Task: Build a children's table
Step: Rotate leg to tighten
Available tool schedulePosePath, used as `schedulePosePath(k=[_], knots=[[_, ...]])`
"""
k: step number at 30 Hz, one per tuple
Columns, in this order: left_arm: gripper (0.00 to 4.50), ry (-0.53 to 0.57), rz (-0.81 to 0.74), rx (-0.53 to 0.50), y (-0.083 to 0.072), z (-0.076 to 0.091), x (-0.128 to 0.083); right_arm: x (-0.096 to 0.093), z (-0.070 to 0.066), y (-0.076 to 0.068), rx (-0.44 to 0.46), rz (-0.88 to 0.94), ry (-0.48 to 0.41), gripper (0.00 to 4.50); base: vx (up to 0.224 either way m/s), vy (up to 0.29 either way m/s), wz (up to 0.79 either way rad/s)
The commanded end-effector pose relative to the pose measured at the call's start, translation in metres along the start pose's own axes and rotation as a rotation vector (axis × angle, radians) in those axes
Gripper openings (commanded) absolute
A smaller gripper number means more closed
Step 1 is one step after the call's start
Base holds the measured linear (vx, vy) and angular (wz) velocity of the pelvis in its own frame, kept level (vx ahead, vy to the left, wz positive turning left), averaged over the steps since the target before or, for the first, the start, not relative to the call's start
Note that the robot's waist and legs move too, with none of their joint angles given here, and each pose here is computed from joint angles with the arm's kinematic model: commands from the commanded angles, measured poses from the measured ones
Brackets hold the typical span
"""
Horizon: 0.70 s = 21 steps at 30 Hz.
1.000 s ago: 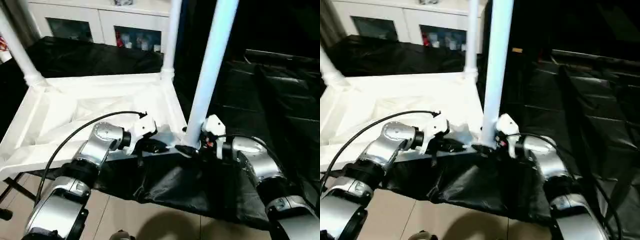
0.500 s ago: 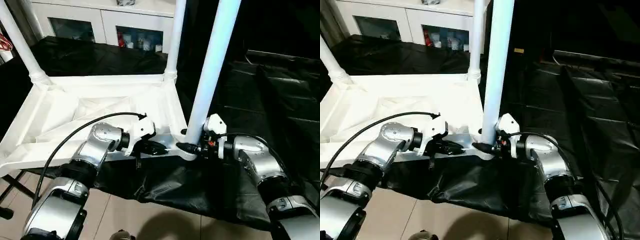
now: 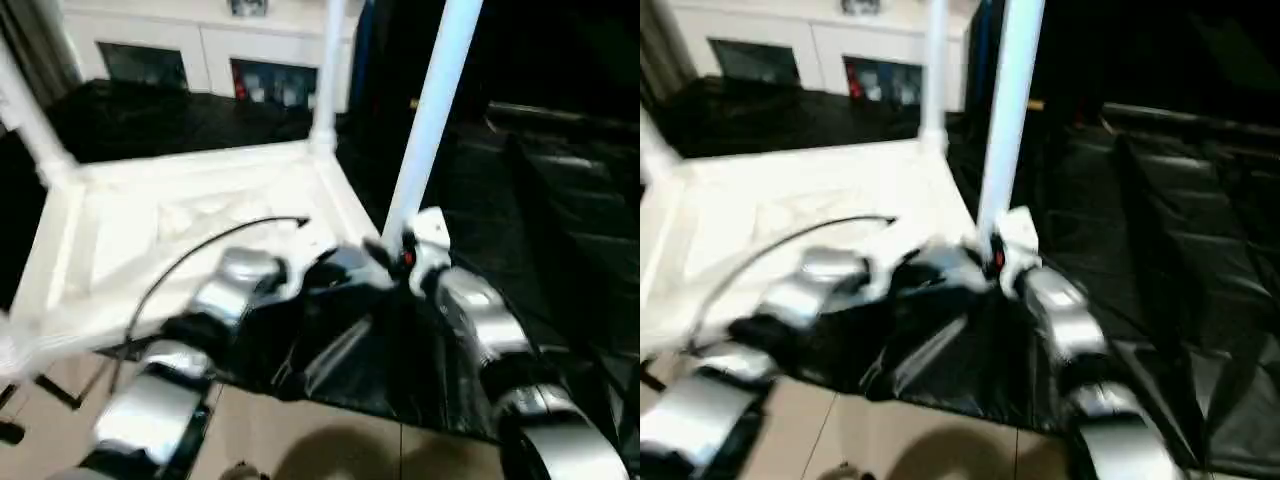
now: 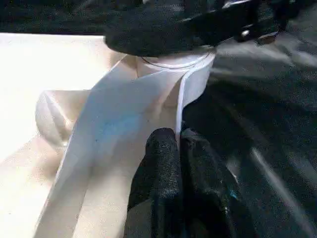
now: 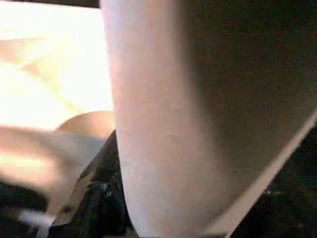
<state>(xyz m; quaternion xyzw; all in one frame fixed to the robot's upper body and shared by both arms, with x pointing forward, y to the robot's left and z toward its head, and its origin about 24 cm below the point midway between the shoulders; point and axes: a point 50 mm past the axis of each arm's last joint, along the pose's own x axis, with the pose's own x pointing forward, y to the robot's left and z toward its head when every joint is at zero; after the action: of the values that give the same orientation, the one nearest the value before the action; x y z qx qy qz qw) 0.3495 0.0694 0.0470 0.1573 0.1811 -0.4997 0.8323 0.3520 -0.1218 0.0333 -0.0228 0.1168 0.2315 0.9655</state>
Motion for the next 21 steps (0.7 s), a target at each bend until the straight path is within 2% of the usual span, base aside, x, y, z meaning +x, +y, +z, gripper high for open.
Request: schedulePosePath(k=[1,2,3,8,12,16,18,21], knots=[[0.0,-0.116,0.164,0.029,0.008,0.039,0.009,0.013,-0.024,0.053,0.03,0.15,0.122,1.98,0.0,0.0,0.0],[0.0,-0.121,0.153,0.04,0.005,0.041,0.012,0.015,-0.02,0.056,0.034,0.161,0.101,1.98,0.0,0.0,0.0],[0.0,-0.123,0.143,0.049,0.004,0.041,0.013,0.015,-0.019,0.056,0.019,0.155,0.091,2.53,0.0,0.0,0.0],[0.0,-0.137,0.074,0.085,0.0,0.038,0.01,0.014,-0.015,0.05,0.016,0.181,0.065,2.84,0.0,0.0,0.0],[0.0,-0.157,0.0,0.118,0.0,0.032,0.002,0.007,-0.014,0.037,-0.05,0.231,0.047,3.19,0.0,0.0,0.0],[0.0,-0.178,-0.105,0.144,-0.002,0.025,-0.009,-0.006,-0.015,0.021,-0.129,0.339,0.052,3.19,0.0,0.0,0.0],[0.0,-0.179,-0.134,0.148,-0.003,0.023,-0.012,-0.01,-0.014,0.018,-0.142,0.38,0.052,3.19,0.0,0.0,0.0],[0.0,-0.169,-0.191,0.159,-0.004,0.018,-0.018,-0.02,-0.014,0.012,-0.175,0.496,0.059,2.84,0.0,0.0,0.0]])
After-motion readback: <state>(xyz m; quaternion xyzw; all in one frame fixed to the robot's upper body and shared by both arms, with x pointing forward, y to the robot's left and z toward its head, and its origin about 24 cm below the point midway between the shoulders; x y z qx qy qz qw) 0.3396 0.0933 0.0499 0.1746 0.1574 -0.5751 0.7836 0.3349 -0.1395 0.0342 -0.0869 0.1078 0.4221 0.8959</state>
